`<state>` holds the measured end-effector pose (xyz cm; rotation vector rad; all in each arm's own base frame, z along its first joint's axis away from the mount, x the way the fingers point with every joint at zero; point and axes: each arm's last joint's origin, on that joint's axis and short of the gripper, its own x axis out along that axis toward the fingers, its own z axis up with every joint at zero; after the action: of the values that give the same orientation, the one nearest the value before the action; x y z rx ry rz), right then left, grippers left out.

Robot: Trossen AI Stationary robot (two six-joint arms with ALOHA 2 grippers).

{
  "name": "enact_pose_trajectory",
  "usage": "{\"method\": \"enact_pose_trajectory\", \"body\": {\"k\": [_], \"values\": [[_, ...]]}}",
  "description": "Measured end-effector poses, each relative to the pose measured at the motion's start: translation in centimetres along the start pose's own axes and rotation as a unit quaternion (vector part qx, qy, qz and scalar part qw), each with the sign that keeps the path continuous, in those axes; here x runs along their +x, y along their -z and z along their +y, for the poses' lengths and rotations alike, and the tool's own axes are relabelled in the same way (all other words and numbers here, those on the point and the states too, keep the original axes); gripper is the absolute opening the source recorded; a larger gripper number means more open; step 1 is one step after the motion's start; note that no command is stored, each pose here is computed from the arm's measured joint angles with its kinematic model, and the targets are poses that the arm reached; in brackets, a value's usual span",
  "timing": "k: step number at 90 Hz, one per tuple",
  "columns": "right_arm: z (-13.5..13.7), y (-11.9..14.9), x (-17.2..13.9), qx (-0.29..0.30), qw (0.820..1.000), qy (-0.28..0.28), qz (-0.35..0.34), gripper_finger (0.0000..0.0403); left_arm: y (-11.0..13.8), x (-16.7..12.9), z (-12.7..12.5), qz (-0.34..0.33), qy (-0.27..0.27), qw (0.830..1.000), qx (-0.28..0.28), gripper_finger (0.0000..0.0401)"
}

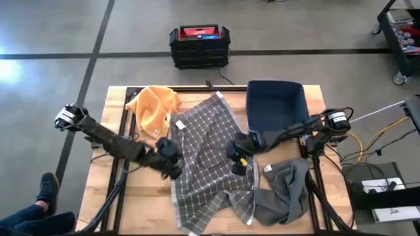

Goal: Fold towel
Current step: Fold the gray patterned kitchen towel

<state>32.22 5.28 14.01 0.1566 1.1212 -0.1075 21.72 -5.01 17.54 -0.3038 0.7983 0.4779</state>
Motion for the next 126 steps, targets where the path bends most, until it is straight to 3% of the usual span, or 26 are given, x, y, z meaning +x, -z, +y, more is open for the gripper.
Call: {"method": "enact_pose_trajectory", "body": {"k": [25,51,64,75,84,97,108,126], "values": [[1.9,3.1,2.5,0.016,0.999,0.039,0.034,0.0008,2.4,3.7,7.3,0.093,-0.127,0.986,-0.047,0.0000],[4.8,3.6,2.4,0.001,0.999,0.026,0.024,0.0008,2.7,3.8,11.7,0.078,-0.235,0.966,-0.074,0.0000],[4.9,2.4,1.5,-0.034,0.999,0.035,0.012,0.0008,0.0,2.1,11.1,0.028,-0.192,0.979,-0.055,0.0000],[4.7,0.3,0.0,-0.059,0.998,0.036,-0.007,0.0008,-3.0,-0.7,9.1,-0.027,-0.091,0.994,-0.045,0.0000],[3.8,-0.9,-0.5,-0.063,0.997,0.046,-0.005,0.0008,-4.1,-2.9,7.2,-0.061,-0.004,0.998,-0.032,0.0000],[2.0,-2.4,-0.4,-0.048,0.997,0.057,-0.019,0.0008,-2.6,-3.0,5.6,-0.040,0.045,0.998,-0.026,0.0000],[-0.7,-2.1,0.6,-0.012,0.997,0.081,0.004,0.0009,-0.2,-0.9,5.1,0.010,0.043,0.999,-0.026,0.0000],[-3.9,-0.2,2.1,0.063,0.992,0.101,0.044,0.0009,2.0,3.4,5.2,0.026,0.029,0.999,-0.026,0.0000]]}}
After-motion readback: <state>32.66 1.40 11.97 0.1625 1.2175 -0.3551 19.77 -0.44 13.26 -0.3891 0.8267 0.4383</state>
